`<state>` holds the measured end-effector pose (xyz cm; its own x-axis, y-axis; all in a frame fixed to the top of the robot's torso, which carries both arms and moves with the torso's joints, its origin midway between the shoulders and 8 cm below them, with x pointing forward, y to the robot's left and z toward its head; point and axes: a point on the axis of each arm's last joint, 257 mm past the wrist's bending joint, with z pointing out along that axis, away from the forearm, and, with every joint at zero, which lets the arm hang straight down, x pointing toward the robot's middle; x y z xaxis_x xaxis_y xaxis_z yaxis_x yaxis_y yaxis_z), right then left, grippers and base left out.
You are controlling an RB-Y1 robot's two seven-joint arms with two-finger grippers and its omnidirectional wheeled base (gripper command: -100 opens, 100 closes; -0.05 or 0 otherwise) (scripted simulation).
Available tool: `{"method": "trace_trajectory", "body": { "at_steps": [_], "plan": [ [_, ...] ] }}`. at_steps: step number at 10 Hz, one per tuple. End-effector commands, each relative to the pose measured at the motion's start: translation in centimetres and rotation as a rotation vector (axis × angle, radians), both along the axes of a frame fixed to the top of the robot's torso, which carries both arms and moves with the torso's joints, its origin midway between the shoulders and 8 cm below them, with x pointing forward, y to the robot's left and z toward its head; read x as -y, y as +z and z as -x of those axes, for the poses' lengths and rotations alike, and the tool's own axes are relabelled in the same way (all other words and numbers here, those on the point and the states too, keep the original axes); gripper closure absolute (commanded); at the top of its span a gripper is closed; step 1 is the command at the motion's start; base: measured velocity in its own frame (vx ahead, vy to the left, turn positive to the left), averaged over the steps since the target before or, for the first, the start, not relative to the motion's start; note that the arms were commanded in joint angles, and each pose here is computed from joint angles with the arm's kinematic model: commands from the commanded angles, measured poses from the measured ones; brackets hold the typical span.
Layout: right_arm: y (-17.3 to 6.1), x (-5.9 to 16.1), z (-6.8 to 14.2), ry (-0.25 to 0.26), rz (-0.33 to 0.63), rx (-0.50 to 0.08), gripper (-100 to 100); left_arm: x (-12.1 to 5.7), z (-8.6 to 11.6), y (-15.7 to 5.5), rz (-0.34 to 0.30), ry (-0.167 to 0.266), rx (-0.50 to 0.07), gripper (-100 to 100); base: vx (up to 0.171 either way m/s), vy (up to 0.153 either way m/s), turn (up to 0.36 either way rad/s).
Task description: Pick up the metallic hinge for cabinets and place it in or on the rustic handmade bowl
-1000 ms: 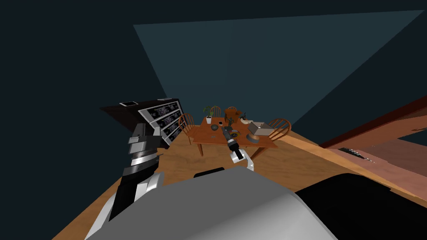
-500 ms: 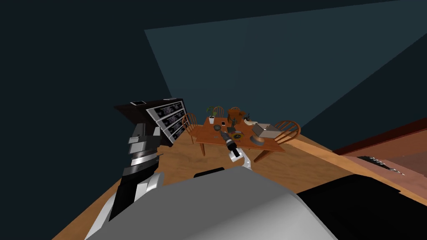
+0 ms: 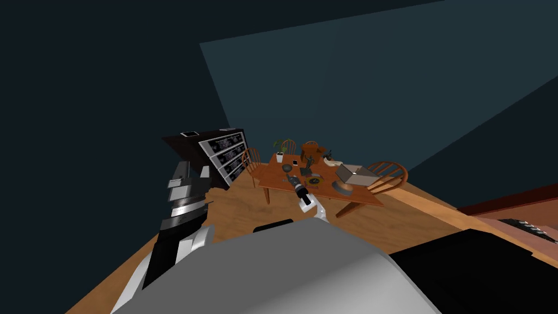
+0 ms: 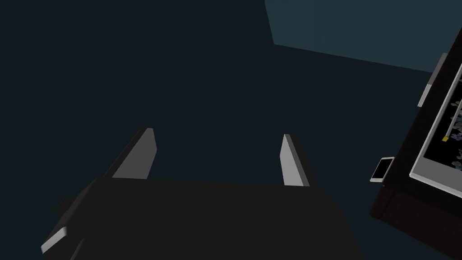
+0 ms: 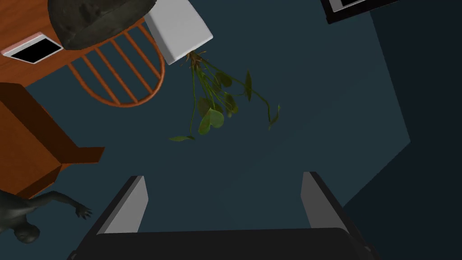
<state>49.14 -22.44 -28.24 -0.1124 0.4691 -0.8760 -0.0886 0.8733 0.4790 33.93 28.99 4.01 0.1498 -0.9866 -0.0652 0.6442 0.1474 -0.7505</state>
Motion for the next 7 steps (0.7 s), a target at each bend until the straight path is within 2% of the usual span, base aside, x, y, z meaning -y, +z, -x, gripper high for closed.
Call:
{"method": "trace_trajectory", "body": {
  "at_steps": [1, 2, 4, 5, 6, 7],
  "plan": [
    [-2.3, 0.4, -0.1, -0.006, 0.081, -0.045, -100, 0.0, 0.0, 0.0, 0.000, 0.000, 0.000, 0, 0.036, -0.008, 0.095],
    [-2.4, 0.5, 0.0, -0.006, 0.083, -0.047, -100, 0.0, 0.0, 0.0, 0.000, 0.000, 0.000, 0, 0.024, -0.008, 0.058],
    [-5.8, 1.5, 0.1, -0.011, 0.207, -0.120, -100, 0.0, 0.0, 0.0, 0.000, 0.000, 0.000, 0, 0.037, -0.016, 0.132],
    [-5.9, 1.5, 0.1, -0.010, 0.215, -0.122, -100, 0.0, 0.0, 0.0, 0.000, 0.000, 0.000, 0, 0.042, -0.018, 0.082],
    [-7.3, 2.1, 0.3, -0.011, 0.278, -0.155, -100, 0.0, 0.0, 0.0, 0.000, 0.000, 0.000, 0, 0.047, -0.011, 0.149],
    [-7.6, 2.1, 0.3, -0.011, 0.281, -0.160, -100, 0.0, 0.0, 0.0, 0.000, 0.000, 0.000, 0, 0.035, -0.014, 0.038]
  ]
}}
